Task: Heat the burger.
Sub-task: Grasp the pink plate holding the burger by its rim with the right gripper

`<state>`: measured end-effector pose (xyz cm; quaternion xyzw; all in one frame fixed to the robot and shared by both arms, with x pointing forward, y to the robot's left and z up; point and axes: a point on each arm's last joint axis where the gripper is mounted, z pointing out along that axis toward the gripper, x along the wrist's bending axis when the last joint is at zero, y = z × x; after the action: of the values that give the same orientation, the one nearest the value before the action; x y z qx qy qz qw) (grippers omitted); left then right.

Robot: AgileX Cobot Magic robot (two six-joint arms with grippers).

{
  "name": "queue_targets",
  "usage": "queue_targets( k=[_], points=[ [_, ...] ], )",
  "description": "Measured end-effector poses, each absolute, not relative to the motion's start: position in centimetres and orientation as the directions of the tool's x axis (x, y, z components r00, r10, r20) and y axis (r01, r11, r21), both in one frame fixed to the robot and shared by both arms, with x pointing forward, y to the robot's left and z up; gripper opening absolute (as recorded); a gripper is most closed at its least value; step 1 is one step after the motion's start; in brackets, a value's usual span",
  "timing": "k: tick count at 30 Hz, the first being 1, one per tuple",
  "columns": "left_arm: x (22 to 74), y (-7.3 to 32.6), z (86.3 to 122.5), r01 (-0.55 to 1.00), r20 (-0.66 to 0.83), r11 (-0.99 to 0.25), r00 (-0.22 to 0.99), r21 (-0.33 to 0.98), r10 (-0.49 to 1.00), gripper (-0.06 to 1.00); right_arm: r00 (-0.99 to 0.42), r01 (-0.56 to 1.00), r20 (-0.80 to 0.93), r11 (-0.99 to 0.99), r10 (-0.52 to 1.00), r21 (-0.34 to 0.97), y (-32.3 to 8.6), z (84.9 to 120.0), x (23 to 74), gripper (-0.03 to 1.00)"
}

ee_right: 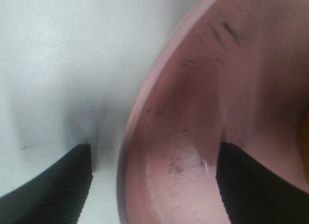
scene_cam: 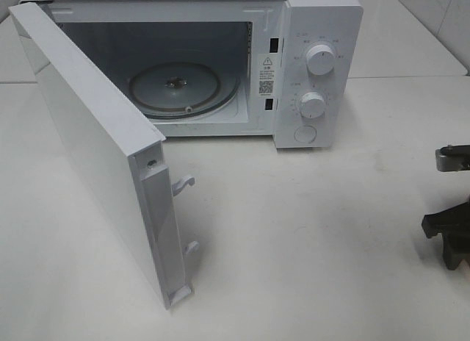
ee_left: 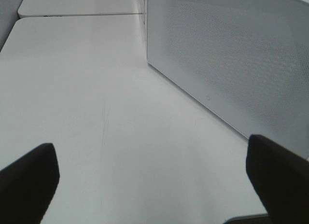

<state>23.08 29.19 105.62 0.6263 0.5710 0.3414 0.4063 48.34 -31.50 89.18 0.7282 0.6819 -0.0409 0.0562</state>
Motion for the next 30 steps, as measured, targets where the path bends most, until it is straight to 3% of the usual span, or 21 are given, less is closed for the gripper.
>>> queue_targets(
  k=[3,5,6,7,8,9,10,12,24,30],
  points=[
    [23.1,29.2,105.6,0.438,-0.036,-0.018,0.115,0.899,0.993,0.97,0.073,0.997,-0.145,-0.07,0.987,0.028,-31.6,89.2,48.3,0.63],
    [23.1,29.2,105.6,0.438,-0.036,-0.018,0.115,0.899,0.993,0.97,0.081,0.997,-0.15,-0.078,0.985,0.023,-31.6,89.0,48.3,0.48],
    [23.1,29.2,105.6,0.438,-0.036,-0.018,0.115,0.899,0.993,0.97,0.081,0.997,-0.15,-0.078,0.985,0.023,-31.6,89.0,48.3,0.48],
    [23.1,29.2,105.6,0.438,-0.036,-0.018,0.115,0.899,0.993,0.97,0.085,0.996,-0.151,-0.083,0.985,0.02,-31.6,89.0,48.3,0.35],
    [23.1,29.2,105.6,0.438,-0.036,-0.018,0.115,0.899,0.993,0.97,0.085,0.996,-0.151,-0.083,0.985,0.02,-31.6,89.0,48.3,0.35],
    [23.1,29.2,105.6,0.438,-0.036,-0.018,0.115,0.899,0.993,0.97,0.08,0.997,-0.156,-0.078,0.985,0.017,-31.7,89.0,48.3,0.24],
    [23.1,29.2,105.6,0.438,-0.036,-0.018,0.115,0.899,0.993,0.97,0.074,0.997,-0.161,-0.072,0.984,0.016,-31.7,89.1,48.3,0.2],
    [23.1,29.2,105.6,0.438,-0.036,-0.018,0.115,0.899,0.993,0.97,0.07,0.998,-0.165,-0.068,0.984,0.014,-31.8,89.1,48.3,0.16],
    [23.1,29.2,105.6,0.438,-0.036,-0.018,0.115,0.899,0.993,0.97,0.057,0.998,-0.18,-0.06,0.982,-0.013,-31.5,89.1,48.0,0.14],
    [23.1,29.2,105.6,0.438,-0.036,-0.018,0.115,0.899,0.993,0.97,0.0,0.999,-0.272,-0.013,0.962,-0.046,-30.1,89.3,47.7,0.08]
  ],
)
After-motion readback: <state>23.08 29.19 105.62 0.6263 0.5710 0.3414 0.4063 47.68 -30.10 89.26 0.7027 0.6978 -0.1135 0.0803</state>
